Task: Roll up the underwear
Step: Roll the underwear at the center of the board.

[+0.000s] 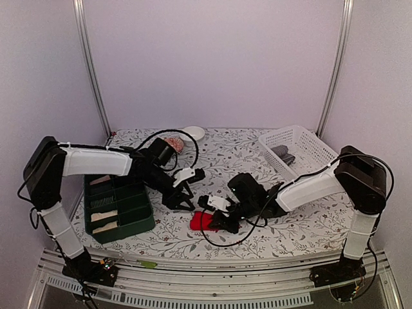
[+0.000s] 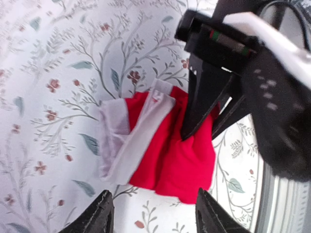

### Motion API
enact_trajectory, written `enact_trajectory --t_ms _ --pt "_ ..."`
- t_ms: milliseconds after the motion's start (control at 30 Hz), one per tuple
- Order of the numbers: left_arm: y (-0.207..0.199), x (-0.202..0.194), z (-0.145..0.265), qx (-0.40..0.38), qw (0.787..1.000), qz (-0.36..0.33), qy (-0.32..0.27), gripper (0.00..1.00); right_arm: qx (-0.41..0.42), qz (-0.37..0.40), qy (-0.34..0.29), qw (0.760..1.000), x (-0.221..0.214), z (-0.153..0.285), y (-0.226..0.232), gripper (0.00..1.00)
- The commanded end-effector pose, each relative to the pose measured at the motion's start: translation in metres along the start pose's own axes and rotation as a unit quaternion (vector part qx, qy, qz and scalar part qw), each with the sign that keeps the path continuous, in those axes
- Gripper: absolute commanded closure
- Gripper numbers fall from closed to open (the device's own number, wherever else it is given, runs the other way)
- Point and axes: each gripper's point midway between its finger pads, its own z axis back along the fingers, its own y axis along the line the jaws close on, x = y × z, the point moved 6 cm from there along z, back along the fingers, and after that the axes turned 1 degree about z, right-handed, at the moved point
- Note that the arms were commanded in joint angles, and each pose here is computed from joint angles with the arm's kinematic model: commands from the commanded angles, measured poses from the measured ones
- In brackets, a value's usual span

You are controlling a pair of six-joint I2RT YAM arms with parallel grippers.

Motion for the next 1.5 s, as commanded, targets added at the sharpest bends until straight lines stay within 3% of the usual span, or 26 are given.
enact_trajectory --t_ms 0,267,433,633,933,1100,1300,1400,1467 --pt "0.005 0.019 0.031 0.103 0.991 -0.048 -0.065 0.41 0.137 -0.134 0.031 0.981 -0.030 0.015 0.016 1.00" --pt "-0.039 0.014 0.041 0.158 0.974 -0.124 -0.104 0.38 0.259 -0.287 0.000 0.922 -0.035 0.020 -0.014 1.00" --pt "-0.062 0.011 0.021 0.160 0.969 -0.159 -0.098 0.37 0.309 -0.367 0.015 0.877 -0.044 0.012 -0.028 1.00" --pt "-0.076 0.014 -0.011 0.151 0.964 -0.199 -0.087 0.38 0.329 -0.411 0.027 0.850 -0.056 0.002 -0.035 1.00" --pt "-0.064 0.020 -0.052 0.157 0.961 -0.218 -0.057 0.41 0.319 -0.424 0.042 0.846 -0.068 -0.006 -0.036 1.00" --pt "-0.052 0.013 -0.070 0.166 0.962 -0.216 -0.026 0.49 0.311 -0.416 0.041 0.853 -0.068 -0.004 -0.037 1.00" --pt "-0.053 -0.001 -0.080 0.139 0.968 -0.207 0.005 0.82 0.296 -0.402 0.037 0.866 -0.065 -0.003 -0.040 0.98" --pt "-0.055 -0.010 -0.079 0.122 0.973 -0.197 0.024 0.96 0.267 -0.387 0.033 0.882 -0.061 0.000 -0.046 0.84" --pt "-0.056 -0.014 -0.077 0.099 0.978 -0.183 0.034 1.00 0.233 -0.371 0.020 0.899 -0.054 0.010 -0.053 0.72"
